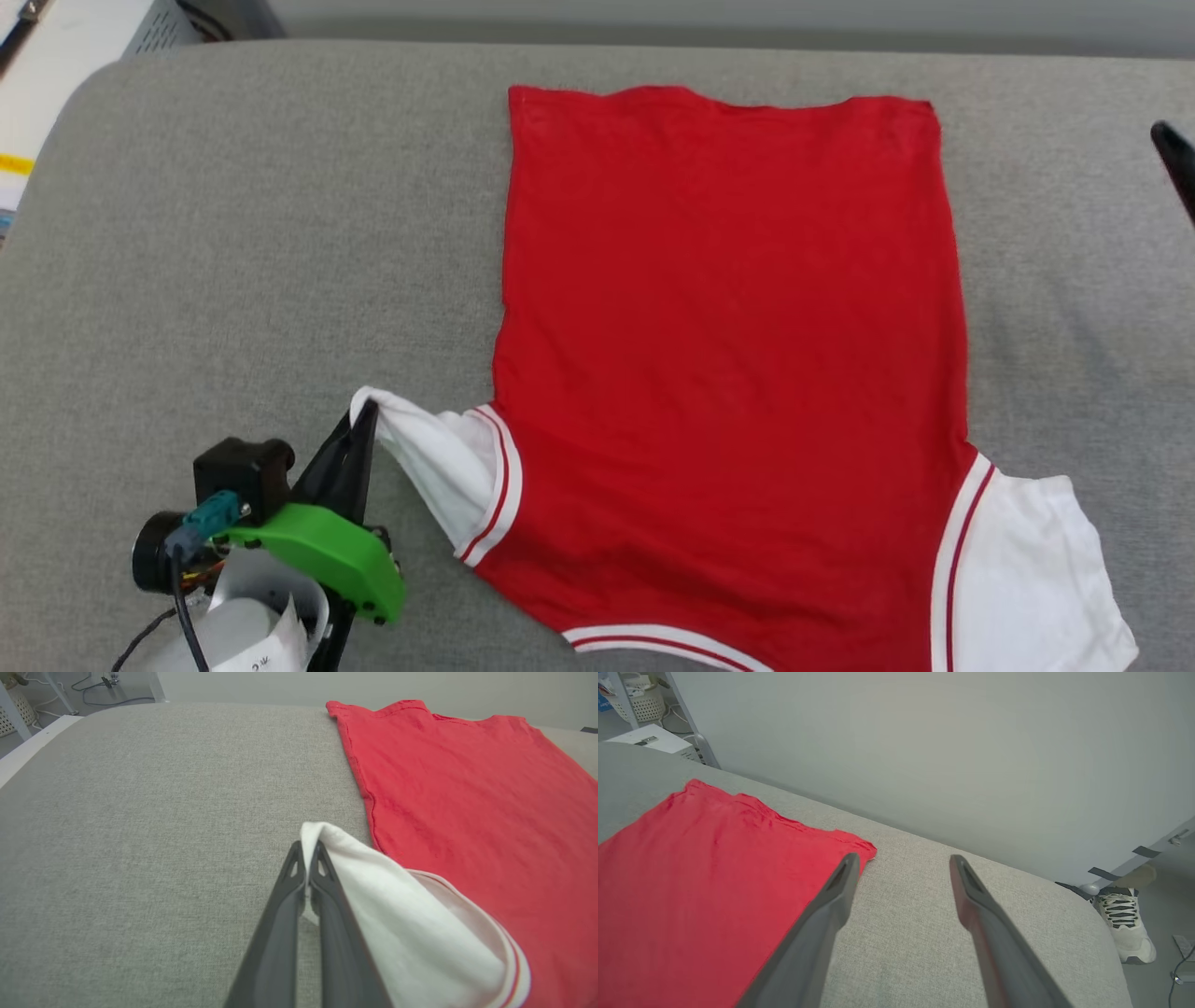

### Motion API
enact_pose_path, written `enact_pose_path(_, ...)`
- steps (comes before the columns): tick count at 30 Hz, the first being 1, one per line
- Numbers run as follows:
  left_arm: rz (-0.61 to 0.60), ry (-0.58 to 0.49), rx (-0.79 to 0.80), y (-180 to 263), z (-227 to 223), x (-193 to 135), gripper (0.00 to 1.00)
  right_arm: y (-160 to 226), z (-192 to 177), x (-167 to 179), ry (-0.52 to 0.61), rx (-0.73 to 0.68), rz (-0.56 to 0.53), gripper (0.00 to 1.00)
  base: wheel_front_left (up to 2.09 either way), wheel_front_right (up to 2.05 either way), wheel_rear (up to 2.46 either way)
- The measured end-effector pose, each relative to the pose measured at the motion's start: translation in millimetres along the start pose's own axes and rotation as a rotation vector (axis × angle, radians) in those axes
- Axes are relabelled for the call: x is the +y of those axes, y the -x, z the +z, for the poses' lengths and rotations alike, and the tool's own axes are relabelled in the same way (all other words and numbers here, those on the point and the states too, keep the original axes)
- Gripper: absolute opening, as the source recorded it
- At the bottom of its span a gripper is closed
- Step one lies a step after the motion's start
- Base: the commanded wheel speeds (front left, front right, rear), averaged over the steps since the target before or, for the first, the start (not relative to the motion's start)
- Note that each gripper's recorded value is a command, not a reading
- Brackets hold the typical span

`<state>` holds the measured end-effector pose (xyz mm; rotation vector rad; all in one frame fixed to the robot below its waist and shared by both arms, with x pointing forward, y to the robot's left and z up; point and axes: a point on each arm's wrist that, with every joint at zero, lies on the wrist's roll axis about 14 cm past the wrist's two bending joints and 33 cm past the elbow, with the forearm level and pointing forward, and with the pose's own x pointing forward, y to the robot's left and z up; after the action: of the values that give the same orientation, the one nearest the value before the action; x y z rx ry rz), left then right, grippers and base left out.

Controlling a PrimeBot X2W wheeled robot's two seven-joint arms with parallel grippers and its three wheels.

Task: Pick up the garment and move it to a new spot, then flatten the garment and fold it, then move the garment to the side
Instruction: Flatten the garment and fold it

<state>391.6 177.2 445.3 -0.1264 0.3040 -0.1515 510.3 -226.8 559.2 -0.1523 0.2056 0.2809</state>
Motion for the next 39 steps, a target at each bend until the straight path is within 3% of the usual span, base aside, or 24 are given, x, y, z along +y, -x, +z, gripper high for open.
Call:
enact_pose_path(5,0.005,0.0,-0.016,-15,0,-1,0.0,-56,-19,1,0.002,0.303,0.045,1.0,0.0,0.0,0.0)
enact_pose_path(13,0.016,0.005,-0.016,-37,-8,0,0.0,-123,-59,16,-0.035,0.627,0.088,1.0,0.0,0.0,0.0)
enact_pose_path(20,0.047,-0.007,0.01,-46,-23,10,0.0,-165,-117,42,-0.078,0.755,0.128,1.0,0.0,0.0,0.0)
enact_pose_path(24,0.077,-0.007,0.032,-46,-33,19,0.0,-170,-158,58,-0.067,0.85,0.16,1.0,0.0,0.0,0.0)
enact_pose_path(28,0.103,-0.016,0.049,-44,-38,27,0.0,-171,-172,61,-0.043,0.887,0.172,1.0,0.0,0.0,0.0)
enact_pose_path(30,0.102,-0.017,0.05,-43,-39,28,0.0,-171,-170,62,-0.035,0.884,0.178,0.0,0.0,0.0,0.0)
enact_pose_path(39,0.097,-0.024,0.026,-38,-30,30,0.0,-166,-138,65,-0.027,0.711,0.194,0.0,0.0,0.0,0.0)
